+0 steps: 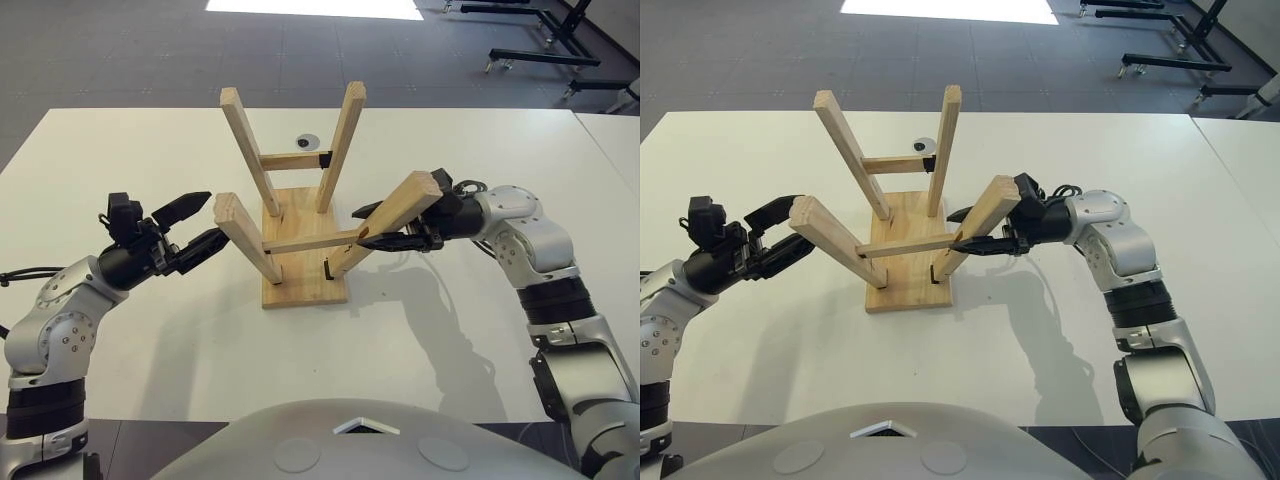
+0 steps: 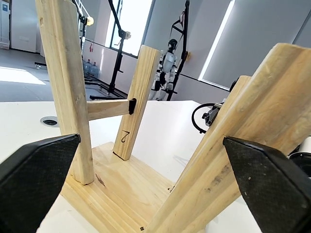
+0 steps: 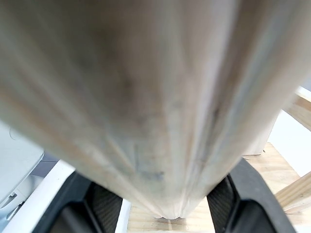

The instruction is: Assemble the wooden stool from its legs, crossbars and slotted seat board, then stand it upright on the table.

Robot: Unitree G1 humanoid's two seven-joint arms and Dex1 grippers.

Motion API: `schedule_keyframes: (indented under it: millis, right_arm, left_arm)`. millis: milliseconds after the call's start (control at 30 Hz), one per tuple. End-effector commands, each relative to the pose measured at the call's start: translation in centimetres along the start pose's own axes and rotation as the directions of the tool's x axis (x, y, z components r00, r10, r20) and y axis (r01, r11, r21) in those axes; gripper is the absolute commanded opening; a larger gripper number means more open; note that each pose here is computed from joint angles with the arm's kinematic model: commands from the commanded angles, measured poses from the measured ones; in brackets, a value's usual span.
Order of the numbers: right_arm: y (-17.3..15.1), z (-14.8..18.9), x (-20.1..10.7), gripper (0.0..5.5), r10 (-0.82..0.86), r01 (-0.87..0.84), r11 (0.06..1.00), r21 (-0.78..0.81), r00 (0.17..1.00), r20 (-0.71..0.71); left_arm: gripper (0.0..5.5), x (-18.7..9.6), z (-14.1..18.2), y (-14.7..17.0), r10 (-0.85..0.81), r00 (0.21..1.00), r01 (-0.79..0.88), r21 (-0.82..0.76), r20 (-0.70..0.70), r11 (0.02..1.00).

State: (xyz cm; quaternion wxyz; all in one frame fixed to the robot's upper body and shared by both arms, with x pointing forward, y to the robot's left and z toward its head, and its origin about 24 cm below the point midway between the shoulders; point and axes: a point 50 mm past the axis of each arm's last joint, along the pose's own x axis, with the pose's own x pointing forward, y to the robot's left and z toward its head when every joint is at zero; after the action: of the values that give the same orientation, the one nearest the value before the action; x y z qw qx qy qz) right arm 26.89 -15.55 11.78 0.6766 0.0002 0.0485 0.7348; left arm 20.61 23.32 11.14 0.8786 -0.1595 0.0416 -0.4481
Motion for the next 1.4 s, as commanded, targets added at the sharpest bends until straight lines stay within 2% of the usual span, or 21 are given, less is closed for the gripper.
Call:
schedule_keyframes:
  millis: [33,300,567,1400]
  right_arm:
    - [1.6,-3.2,2.9,2.06,0.149,-0.139,0.985,0.101,0.984,-0.094]
    - [1.6,-3.6,3.1,2.06,0.170,-0.144,0.970,0.194,0.978,-0.125]
    - [1.7,-2.5,4.2,2.06,0.179,-0.158,0.979,0.131,0.970,-0.167]
    - [3.2,-7.5,5.7,2.06,0.343,-0.218,0.923,0.317,0.837,-0.426]
  left_arm:
    - [5.40,1.4,0.3,-0.2,-0.062,0.998,0.063,0.013,-0.029,0.998]
    - [5.40,1.6,0.1,-0.4,-0.069,0.997,0.069,0.016,-0.033,0.997]
    - [5.40,1.5,-0.5,-0.5,-0.056,0.998,0.057,0.011,-0.028,0.998]
    - [5.40,2.8,-1.7,-0.9,-0.083,0.996,0.083,-0.007,-0.022,0.997]
